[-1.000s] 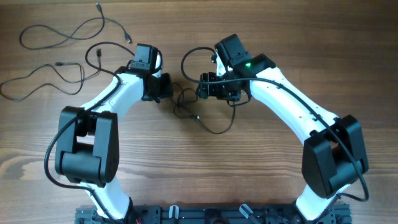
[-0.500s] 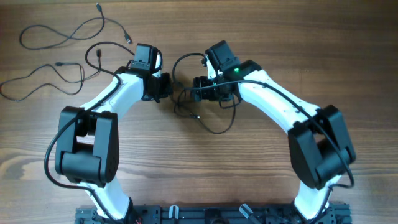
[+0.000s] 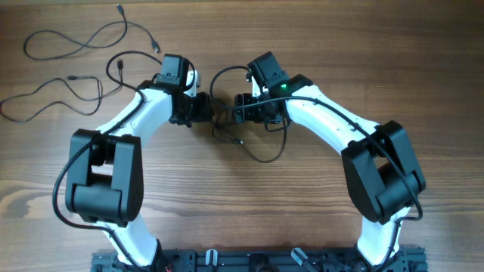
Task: Untangle cables
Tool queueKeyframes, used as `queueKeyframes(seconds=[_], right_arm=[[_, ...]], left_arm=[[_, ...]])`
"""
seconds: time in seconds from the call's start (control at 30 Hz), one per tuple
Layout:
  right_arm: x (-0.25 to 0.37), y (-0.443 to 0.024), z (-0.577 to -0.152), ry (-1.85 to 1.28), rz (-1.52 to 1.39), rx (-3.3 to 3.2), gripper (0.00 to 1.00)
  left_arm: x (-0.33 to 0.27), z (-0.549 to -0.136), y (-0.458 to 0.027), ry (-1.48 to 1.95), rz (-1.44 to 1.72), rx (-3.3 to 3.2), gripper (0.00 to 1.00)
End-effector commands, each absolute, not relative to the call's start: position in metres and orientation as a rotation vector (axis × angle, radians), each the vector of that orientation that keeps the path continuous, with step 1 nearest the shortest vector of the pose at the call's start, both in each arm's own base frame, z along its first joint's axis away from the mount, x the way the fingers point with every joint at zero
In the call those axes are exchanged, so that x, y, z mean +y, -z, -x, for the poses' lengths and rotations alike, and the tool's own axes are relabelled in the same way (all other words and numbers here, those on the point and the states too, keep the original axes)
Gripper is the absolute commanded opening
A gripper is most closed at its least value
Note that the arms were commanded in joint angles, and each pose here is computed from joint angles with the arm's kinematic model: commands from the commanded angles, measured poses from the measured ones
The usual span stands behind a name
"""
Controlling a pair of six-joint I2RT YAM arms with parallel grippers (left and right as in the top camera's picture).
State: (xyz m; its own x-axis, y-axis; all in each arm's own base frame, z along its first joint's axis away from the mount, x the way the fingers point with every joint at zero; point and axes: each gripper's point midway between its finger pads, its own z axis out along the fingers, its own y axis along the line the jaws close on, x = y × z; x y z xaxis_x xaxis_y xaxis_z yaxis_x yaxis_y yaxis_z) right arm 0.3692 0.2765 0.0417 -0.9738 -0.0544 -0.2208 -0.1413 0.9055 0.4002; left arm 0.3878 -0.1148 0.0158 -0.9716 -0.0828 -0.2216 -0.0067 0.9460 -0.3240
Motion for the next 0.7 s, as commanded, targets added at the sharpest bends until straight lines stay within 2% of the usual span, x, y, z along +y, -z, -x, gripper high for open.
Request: queueKeyframes(seconds=[0.0, 0.07, 0.13, 0.27, 0.37, 0.6, 0.67], right_arm=[[0.272, -0.028, -0.367, -0.588, 0.119, 2.896, 0.74], [0.271, -0.028, -0.367, -0.591, 0.089, 2.901, 0.74], [0.271, -0.028, -0.366, -0.594, 0.089, 2.905, 0.73], [0.270, -0.026, -0.363, -0.583, 0.088, 2.922, 0.73], [0.270, -0.025, -0.363, -0.582, 0.087, 2.925, 0.72], [0.270, -0.025, -0.362, -0.583, 0.076, 2.927, 0.73], [0.270, -0.025, -0.362, -0.584, 0.073, 2.927, 0.73]], left_arm=[[-0.118, -0.385, -0.016, 0.539, -0.015, 2.860, 0.56], [-0.120, -0.387, -0.016, 0.539, -0.019, 2.852, 0.57], [-0.119, -0.392, -0.017, 0.526, -0.021, 2.834, 0.51], [-0.121, -0.402, -0.019, 0.529, -0.025, 2.792, 0.49], [-0.116, -0.410, -0.019, 0.483, -0.021, 2.765, 0.42], [-0.111, -0.412, -0.008, 0.437, -0.006, 2.779, 0.44], [-0.112, -0.412, -0.006, 0.438, -0.005, 2.780, 0.41]])
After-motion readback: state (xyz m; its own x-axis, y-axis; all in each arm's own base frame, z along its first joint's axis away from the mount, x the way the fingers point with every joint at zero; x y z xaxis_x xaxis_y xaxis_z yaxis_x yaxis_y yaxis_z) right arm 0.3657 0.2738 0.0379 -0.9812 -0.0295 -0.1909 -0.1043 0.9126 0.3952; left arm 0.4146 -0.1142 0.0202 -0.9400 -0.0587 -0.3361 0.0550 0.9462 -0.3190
